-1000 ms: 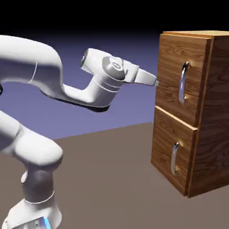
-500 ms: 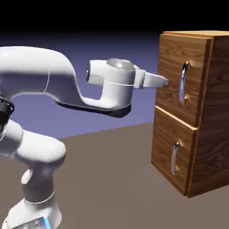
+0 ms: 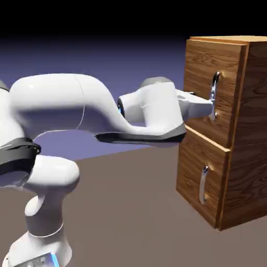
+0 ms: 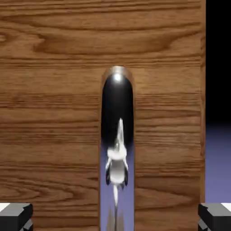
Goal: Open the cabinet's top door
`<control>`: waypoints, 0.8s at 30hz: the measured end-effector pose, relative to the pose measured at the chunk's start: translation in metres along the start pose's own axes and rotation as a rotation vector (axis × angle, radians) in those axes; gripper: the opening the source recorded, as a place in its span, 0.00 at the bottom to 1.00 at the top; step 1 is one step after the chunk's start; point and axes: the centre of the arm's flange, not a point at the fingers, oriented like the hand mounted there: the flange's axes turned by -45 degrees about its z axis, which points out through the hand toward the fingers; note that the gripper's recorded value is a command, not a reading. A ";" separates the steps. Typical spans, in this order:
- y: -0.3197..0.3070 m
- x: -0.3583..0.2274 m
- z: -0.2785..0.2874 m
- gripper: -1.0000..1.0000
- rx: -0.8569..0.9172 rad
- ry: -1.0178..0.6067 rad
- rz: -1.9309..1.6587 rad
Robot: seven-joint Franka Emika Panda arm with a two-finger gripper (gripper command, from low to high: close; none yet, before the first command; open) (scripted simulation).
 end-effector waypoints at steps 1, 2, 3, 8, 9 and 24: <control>0.000 0.000 0.010 0.50 0.000 0.000 0.001; 0.000 0.000 0.020 0.50 0.000 0.000 0.001; 0.000 0.000 0.029 0.50 0.000 0.000 0.000; -0.004 0.000 0.035 0.00 -0.024 0.001 -0.003; -0.008 0.000 0.030 0.00 -0.047 0.001 -0.004; -0.078 0.000 -0.038 0.00 -0.413 0.002 -0.002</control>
